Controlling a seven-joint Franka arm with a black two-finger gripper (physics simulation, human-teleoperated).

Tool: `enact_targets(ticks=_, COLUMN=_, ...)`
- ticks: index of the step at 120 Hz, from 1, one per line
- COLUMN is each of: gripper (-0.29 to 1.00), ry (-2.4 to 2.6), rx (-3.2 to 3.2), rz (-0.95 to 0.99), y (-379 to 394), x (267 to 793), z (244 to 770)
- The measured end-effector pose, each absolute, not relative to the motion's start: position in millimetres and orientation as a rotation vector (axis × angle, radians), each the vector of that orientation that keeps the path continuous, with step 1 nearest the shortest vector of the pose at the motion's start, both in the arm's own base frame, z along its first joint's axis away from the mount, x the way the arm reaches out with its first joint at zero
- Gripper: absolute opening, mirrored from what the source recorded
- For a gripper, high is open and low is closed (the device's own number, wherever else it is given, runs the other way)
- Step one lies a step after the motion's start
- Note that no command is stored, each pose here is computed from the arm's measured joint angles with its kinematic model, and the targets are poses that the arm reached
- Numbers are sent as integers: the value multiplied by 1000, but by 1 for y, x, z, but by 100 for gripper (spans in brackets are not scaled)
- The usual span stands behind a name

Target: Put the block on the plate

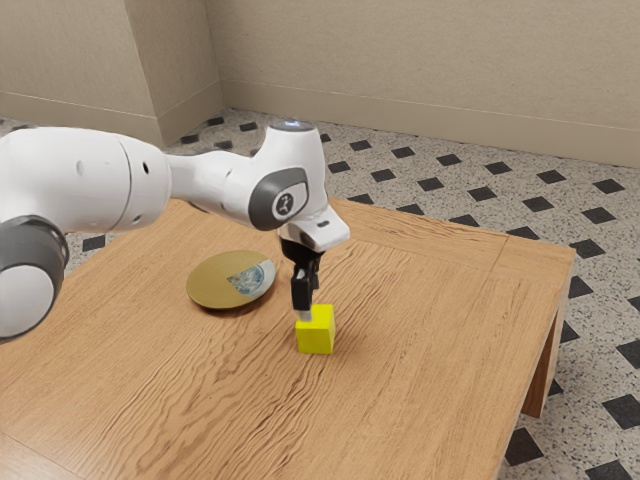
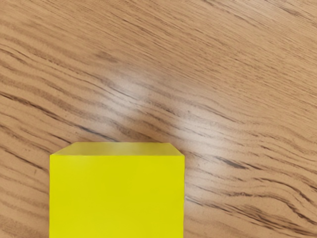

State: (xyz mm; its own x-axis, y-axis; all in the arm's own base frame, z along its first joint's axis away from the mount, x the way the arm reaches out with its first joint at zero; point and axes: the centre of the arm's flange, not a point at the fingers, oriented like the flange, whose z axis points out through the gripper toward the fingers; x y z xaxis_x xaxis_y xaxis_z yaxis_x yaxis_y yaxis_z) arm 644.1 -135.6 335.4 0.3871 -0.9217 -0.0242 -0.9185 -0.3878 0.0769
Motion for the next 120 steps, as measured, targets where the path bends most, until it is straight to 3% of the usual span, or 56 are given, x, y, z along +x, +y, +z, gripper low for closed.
enact_targets(ticks=96, gripper=70, ry=-1743, rx=2578, rz=-119, y=-138, x=659, z=252)
enact_targets(ticks=112, gripper=47, ry=-1747, rx=2577, rz=-121, y=-139, x=659, z=251)
enact_targets(ticks=120, gripper=42, ry=-1750, rx=2579, rz=-118, y=-139, x=659, z=252)
